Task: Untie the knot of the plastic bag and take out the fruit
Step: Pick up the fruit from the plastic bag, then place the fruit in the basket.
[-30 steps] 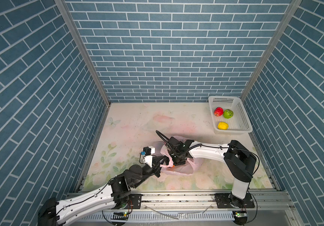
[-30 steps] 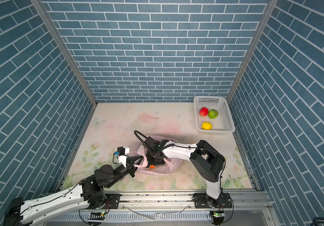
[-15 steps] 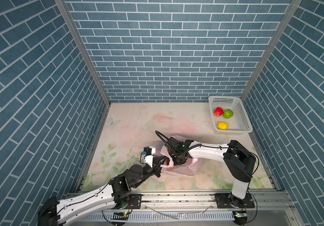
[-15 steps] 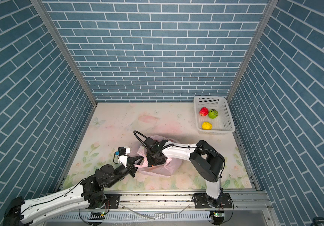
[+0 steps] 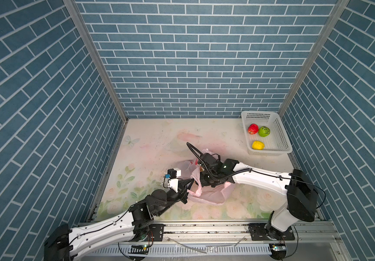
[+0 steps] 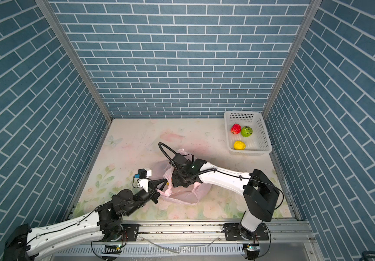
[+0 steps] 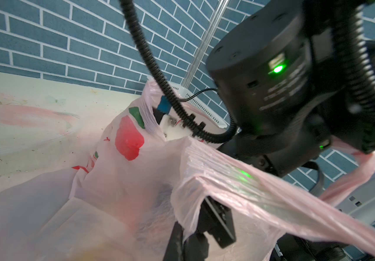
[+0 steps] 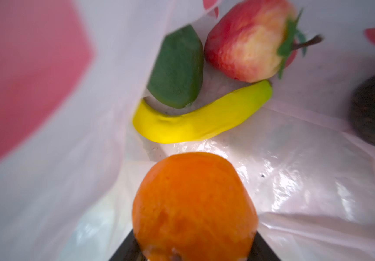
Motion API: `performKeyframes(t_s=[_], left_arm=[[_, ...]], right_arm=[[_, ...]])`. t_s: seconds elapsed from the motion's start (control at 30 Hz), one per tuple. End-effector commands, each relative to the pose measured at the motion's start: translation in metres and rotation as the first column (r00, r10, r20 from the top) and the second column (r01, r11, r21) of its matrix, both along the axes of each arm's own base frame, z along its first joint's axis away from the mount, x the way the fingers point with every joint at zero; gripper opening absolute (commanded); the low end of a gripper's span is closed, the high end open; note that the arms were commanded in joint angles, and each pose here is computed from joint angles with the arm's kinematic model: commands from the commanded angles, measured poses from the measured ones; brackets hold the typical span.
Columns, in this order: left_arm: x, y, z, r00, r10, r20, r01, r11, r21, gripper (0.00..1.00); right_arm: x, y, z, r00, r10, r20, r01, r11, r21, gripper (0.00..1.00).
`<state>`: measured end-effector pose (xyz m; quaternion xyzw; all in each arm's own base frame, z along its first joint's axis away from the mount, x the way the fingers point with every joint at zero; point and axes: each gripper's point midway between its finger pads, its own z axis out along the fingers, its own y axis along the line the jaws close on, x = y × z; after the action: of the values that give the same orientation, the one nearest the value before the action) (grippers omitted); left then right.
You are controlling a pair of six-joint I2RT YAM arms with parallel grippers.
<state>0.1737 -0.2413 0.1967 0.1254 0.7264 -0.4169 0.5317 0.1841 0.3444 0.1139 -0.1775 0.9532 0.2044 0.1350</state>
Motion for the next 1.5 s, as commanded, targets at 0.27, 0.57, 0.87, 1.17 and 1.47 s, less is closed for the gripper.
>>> performKeyframes(t_s=[0.27, 0.57, 0.87, 1.17, 1.47], left_arm=[[0.017, 0.003, 0.031, 0.992, 0.099, 0.074, -0.094, 0.993, -0.07, 0.06], [0.027, 0.011, 0.036, 0.981, 0.177, 0.082, -0.172, 0.983, -0.058, 0.07], [0.032, 0.007, 0.033, 0.979, 0.192, 0.073, -0.189, 0.981, -0.044, 0.07], [0.031, 0.006, 0.035, 0.981, 0.18, 0.074, -0.176, 0.983, -0.054, 0.07], [0.027, 0.009, 0.036, 0.983, 0.166, 0.075, -0.163, 0.986, -0.041, 0.07]], right_arm=[[-0.009, -0.027, 0.027, 0.999, 0.005, 0.054, -0.004, 1.0, -0.024, 0.37], [-0.006, -0.031, 0.062, 0.989, 0.031, 0.145, -0.028, 0.999, -0.021, 0.37], [0.0, -0.024, 0.11, 0.973, 0.062, 0.221, -0.069, 0.997, 0.023, 0.37], [0.042, -0.043, 0.16, 0.948, -0.028, 0.317, -0.003, 0.995, 0.097, 0.37], [0.117, -0.132, 0.179, 0.895, -0.244, 0.374, 0.216, 0.969, 0.115, 0.38]])
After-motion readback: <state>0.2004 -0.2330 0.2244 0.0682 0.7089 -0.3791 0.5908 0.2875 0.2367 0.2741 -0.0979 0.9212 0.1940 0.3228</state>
